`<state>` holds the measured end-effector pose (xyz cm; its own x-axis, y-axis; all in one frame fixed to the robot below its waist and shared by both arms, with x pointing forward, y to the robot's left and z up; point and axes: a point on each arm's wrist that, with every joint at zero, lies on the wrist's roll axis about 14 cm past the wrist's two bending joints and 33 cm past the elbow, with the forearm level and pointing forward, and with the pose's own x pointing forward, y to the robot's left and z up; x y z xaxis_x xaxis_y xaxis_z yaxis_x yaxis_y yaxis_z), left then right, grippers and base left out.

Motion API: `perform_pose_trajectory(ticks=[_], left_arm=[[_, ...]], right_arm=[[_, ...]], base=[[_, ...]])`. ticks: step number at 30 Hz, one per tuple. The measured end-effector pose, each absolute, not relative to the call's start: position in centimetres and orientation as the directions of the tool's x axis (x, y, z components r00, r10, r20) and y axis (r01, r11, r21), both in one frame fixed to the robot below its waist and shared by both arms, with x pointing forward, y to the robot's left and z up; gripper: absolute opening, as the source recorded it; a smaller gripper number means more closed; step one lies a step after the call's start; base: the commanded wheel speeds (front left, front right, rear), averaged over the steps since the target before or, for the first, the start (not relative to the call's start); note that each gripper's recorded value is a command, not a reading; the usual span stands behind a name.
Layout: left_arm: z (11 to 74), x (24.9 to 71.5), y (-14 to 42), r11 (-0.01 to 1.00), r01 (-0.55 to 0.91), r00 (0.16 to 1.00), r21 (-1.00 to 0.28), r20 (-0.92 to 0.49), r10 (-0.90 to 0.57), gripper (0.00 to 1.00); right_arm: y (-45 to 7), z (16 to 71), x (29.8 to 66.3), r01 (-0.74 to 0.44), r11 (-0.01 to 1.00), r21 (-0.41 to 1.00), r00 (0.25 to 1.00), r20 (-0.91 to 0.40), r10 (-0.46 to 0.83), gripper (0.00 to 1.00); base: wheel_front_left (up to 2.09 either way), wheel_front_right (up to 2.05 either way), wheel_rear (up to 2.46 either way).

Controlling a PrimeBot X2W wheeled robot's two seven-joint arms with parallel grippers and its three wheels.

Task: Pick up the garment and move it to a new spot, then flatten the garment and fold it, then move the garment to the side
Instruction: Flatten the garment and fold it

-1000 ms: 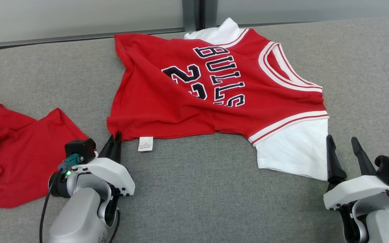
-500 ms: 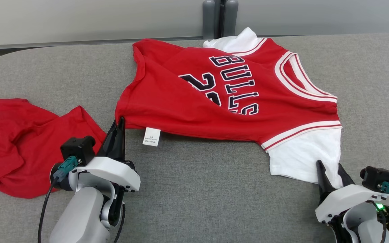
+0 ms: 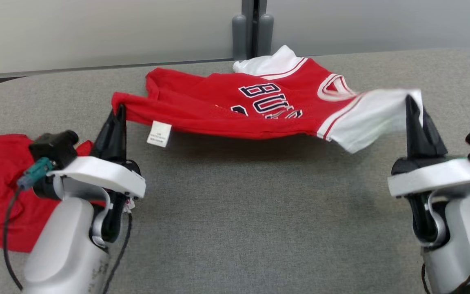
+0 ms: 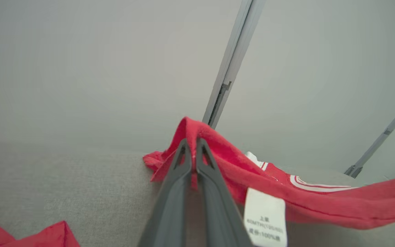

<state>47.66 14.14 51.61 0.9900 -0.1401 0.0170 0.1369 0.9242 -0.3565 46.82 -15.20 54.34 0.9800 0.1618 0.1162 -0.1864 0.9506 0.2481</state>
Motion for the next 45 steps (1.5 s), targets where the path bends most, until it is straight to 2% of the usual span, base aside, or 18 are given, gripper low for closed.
perform_pose_trajectory(ticks=[4, 9, 13, 17, 23, 27, 29, 36, 40, 45], left_arm=[[57.9, 49.0, 14.3, 0.929, 0.212, 0.974, -0.302, 0.144, -0.176, 0.0], [66.9, 48.3, 13.4, 0.911, 0.303, 0.922, -0.279, 0.33, -0.205, 0.0], [71.7, 46.8, 13.4, 0.895, 0.339, 0.881, -0.289, 0.432, -0.194, 0.0], [76.0, 44.7, 13.8, 0.867, 0.37, 0.834, -0.334, 0.53, -0.152, 0.0], [74.9, 44.5, 11.7, 0.789, 0.431, 0.854, -0.438, 0.48, -0.2, 0.0], [73.4, 46.9, 11.3, 0.762, 0.411, 0.889, -0.501, 0.404, -0.214, 0.0], [72.9, 48.8, 10.9, 0.783, 0.404, 0.897, -0.473, 0.372, -0.238, 0.0], [70.1, 58.3, 10.1, 0.83, 0.343, 0.935, -0.44, 0.241, -0.259, 0.0], [69.9, 63.8, 10.0, 0.829, 0.315, 0.943, -0.461, 0.252, -0.218, 0.0], [68.3, 68.5, 9.5, 0.832, 0.31, 0.941, -0.46, 0.276, -0.198, 0.0]], right_arm=[[-15.3, 62.1, 47.3, -0.252, 0.954, 0.162, 0.929, 0.319, 0.191, 0.0], [-16.6, 71.3, 46.2, -0.252, 0.965, 0.077, 0.833, 0.525, 0.176, 0.0], [-18.1, 75.4, 44.6, -0.193, 0.981, 0.018, 0.79, 0.597, 0.144, 0.0], [-19.1, 79.8, 41.9, -0.139, 0.99, 0.016, 0.737, 0.669, 0.093, 0.0], [-19.4, 80.1, 41.7, -0.104, 0.995, 0.008, 0.776, 0.626, 0.076, 0.0], [-19.3, 78.9, 44.0, -0.101, 0.995, -0.006, 0.819, 0.567, 0.087, 0.0], [-19.2, 78.7, 45.7, -0.1, 0.995, -0.028, 0.832, 0.546, 0.099, 0.0], [-18.7, 78.0, 55.0, -0.122, 0.991, -0.063, 0.86, 0.491, 0.137, 0.0], [-19.0, 78.3, 60.2, -0.094, 0.989, -0.112, 0.848, 0.511, 0.139, 0.0], [-19.1, 76.8, 65.4, -0.075, 0.988, -0.135, 0.827, 0.546, 0.138, 0.0]], base=[[0.0, 0.0, 0.0], [0.0, 0.0, 0.0], [0.0, 0.0, 0.0], [0.0, 0.0, 0.0], [0.0, 0.0, 0.0], [0.0, 0.0, 0.0], [0.0, 0.0, 0.0], [0.0, 0.0, 0.0], [0.0, 0.0, 0.0], [0.0, 0.0, 0.0]])
